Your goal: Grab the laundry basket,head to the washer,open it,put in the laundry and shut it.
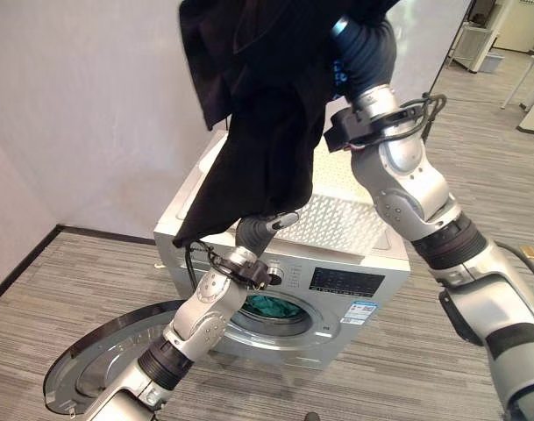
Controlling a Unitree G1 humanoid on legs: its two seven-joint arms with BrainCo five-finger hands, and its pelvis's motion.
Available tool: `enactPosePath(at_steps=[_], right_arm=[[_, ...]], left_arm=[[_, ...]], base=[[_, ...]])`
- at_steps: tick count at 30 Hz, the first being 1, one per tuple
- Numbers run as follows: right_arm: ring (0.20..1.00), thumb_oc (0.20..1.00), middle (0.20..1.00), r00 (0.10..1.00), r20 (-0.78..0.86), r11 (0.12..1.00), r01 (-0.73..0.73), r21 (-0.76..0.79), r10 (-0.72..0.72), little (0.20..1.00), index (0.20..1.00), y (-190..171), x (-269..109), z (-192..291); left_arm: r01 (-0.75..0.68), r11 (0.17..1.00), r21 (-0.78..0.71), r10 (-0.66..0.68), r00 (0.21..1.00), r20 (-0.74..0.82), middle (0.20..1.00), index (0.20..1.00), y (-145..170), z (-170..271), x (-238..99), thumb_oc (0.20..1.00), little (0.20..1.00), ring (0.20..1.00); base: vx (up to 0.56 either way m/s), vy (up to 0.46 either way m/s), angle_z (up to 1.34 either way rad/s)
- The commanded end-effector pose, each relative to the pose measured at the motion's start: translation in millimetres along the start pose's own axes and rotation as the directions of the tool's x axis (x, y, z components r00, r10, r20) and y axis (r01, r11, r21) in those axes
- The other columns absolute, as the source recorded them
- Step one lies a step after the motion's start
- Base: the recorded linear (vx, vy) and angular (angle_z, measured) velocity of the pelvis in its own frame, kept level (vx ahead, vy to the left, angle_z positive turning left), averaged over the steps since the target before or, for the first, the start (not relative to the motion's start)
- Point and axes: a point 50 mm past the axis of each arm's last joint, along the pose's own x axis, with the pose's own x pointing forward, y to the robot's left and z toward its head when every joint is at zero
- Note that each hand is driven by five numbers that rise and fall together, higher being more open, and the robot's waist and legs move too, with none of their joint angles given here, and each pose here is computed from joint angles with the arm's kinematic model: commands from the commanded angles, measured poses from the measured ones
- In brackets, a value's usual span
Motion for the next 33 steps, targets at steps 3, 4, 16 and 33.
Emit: enactPosePath(at_steps=[3, 4, 16, 33], right_arm=[[0.200, 0.200, 0.200, 0.975, 0.221, 1.000, 0.011, -0.018, -0.007, 0.200, 0.200, 1.4, 37.6, 55.7], [0.200, 0.200, 0.200, 0.974, 0.226, 1.000, 0.014, -0.017, -0.010, 0.200, 0.200, 0.4, 37.3, 56.8], [0.200, 0.200, 0.200, 0.977, 0.210, 0.998, -0.036, 0.057, 0.023, 0.200, 0.200, -5.4, 15.6, 52.9], [0.200, 0.200, 0.200, 0.991, -0.016, 0.991, -0.130, -0.023, 0.129, 0.200, 0.200, -34.0, -68.7, 25.7]], left_arm=[[0.034, 0.999, 0.029, -0.035, 0.998, 0.057, 1.000, 1.000, 6.2, 12.4, -12.8, 1.000, 1.000, 1.000], [0.034, 0.999, 0.028, -0.035, 0.998, 0.057, 1.000, 1.000, 6.4, 12.6, -12.7, 1.000, 1.000, 1.000], [-0.013, 0.999, 0.042, 0.010, 0.997, 0.081, 1.000, 1.000, 9.9, 15.3, -5.5, 1.000, 1.000, 1.000], [-0.103, 0.991, 0.086, 0.082, 0.972, 0.221, 1.000, 1.000, 24.2, 43.7, -21.5, 1.000, 1.000, 1.000]], base=[[0.01, -0.014, -0.04], [0.01, -0.030, -0.02], [0.00, 0.000, 0.00], [0.00, 0.000, 0.00]])
